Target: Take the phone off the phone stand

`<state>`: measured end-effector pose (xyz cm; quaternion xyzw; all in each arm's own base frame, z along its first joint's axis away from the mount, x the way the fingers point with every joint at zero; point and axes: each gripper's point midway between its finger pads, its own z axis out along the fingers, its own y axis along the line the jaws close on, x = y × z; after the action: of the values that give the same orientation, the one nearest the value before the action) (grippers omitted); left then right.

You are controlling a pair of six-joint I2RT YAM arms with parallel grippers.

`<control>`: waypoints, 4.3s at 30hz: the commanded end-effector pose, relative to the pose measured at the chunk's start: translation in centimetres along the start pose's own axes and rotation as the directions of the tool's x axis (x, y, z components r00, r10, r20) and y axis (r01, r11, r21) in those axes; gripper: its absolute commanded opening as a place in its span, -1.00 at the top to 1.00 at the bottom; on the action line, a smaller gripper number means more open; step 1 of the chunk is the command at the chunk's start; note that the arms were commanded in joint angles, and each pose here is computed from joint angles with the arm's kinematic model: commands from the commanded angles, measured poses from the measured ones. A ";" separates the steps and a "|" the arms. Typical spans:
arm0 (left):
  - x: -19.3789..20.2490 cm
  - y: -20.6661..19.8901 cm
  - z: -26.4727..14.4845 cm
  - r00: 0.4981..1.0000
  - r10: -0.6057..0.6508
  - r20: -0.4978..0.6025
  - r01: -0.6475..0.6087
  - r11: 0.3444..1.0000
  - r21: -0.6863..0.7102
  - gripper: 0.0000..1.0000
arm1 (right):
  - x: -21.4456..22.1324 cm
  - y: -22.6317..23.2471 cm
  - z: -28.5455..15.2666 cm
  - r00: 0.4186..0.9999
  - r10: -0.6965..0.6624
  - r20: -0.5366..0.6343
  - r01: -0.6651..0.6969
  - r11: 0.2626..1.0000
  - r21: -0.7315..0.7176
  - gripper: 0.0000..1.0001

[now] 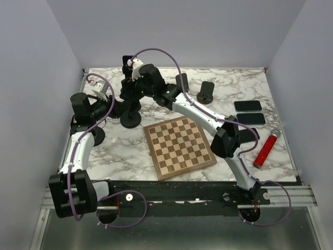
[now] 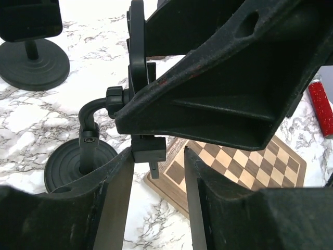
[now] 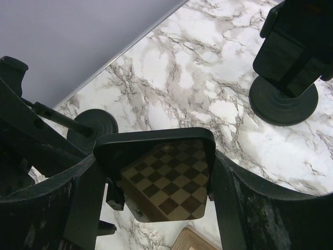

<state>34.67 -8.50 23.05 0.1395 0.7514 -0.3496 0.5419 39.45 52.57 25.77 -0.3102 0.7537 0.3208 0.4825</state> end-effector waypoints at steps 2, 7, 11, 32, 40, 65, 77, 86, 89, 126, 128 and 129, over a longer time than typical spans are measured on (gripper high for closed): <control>-0.9 -0.3 0.3 1.000 0.011 0.022 -0.011 1.000 0.001 0.08 | 0.5 1.7 0.0 0.998 0.062 -0.027 -0.064 0.996 -0.064 0.99; -1.1 -0.1 0.5 0.999 -0.010 0.034 0.011 1.000 -0.001 0.17 | 0.3 1.8 0.0 0.998 0.066 -0.022 -0.067 0.995 -0.070 0.99; -1.1 -0.1 0.7 0.999 -0.030 0.034 0.030 0.999 0.012 0.15 | 0.3 1.9 -0.1 0.997 0.068 -0.022 -0.069 0.995 -0.075 0.99; -0.5 0.5 0.7 1.000 0.007 0.018 -0.007 1.000 -0.005 1.00 | 1.0 -3.6 0.8 1.000 -0.022 0.003 0.020 0.973 0.231 0.99; 0.2 0.2 0.4 1.000 0.008 0.005 -0.008 1.000 0.019 1.00 | 2.2 -8.6 0.4 0.991 -0.128 -0.033 0.132 0.944 0.301 0.99; 0.6 -0.2 -0.5 1.000 -0.017 0.018 0.016 0.998 0.066 1.00 | -0.4 -13.8 -0.5 0.993 -0.072 0.091 0.066 0.996 0.067 0.99; 0.8 -0.3 -0.2 0.999 -0.037 0.009 0.036 0.994 0.100 1.00 | -0.2 -13.3 0.0 0.985 -0.150 0.084 0.160 0.977 -0.139 0.99; 1.0 0.2 0.0 0.999 -0.054 -0.001 0.054 0.995 0.086 1.00 | -0.2 -11.5 0.3 0.988 -0.125 0.087 0.144 0.956 -0.256 0.99; 0.9 1.1 0.1 0.998 -0.062 0.003 0.062 0.997 0.037 1.00 | -0.5 -11.2 0.0 0.993 -0.082 0.084 0.100 0.965 -0.243 0.99; -1.5 11.6 -5.4 0.969 -0.069 0.237 0.195 0.803 -0.564 1.00 | -2.6 -14.0 -15.4 0.916 0.389 0.099 -0.400 0.907 0.134 0.99; -1.6 11.7 -5.4 0.964 -0.082 0.254 0.215 0.802 -0.557 1.00 | -1.9 -17.4 -17.9 0.897 0.420 0.136 -0.441 0.871 0.215 0.99; -1.6 11.8 -5.4 0.962 -0.090 0.259 0.225 0.797 -0.561 1.00 | -1.6 -18.9 -19.3 0.881 0.445 0.159 -0.472 0.845 0.251 0.99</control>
<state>38.18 2.16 21.75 -0.0849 0.7683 -0.1709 0.6110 41.89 34.07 29.74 -0.1297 0.8059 0.3811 0.4342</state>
